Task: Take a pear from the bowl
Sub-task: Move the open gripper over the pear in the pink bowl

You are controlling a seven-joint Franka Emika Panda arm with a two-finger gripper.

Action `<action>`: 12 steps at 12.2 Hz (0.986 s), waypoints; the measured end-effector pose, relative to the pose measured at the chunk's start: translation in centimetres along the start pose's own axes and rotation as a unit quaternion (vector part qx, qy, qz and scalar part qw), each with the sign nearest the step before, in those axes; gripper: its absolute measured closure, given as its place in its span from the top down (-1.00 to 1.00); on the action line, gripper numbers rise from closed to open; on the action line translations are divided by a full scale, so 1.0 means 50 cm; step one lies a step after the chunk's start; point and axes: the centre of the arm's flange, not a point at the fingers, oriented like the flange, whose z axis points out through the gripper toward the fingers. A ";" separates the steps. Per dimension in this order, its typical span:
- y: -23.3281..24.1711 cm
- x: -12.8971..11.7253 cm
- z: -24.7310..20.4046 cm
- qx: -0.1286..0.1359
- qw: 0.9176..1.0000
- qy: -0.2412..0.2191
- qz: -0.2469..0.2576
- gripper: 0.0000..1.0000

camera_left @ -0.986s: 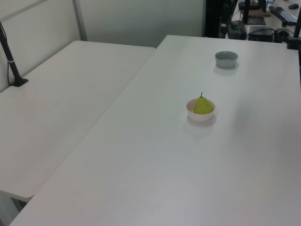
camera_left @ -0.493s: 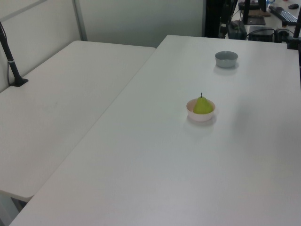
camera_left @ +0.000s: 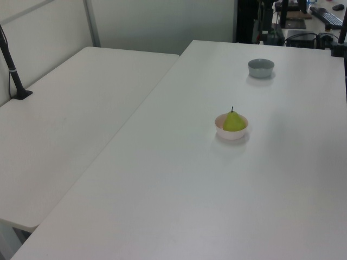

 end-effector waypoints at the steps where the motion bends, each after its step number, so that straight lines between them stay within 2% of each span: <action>1: -0.001 -0.002 0.009 0.003 1.000 -0.006 -0.021 1.00; 6: -0.067 0.021 0.093 0.018 0.997 -0.044 -0.068 1.00; 9: -0.095 0.043 0.145 0.037 0.996 -0.038 -0.065 1.00; 12: -0.142 0.081 0.224 0.036 0.998 -0.028 -0.043 1.00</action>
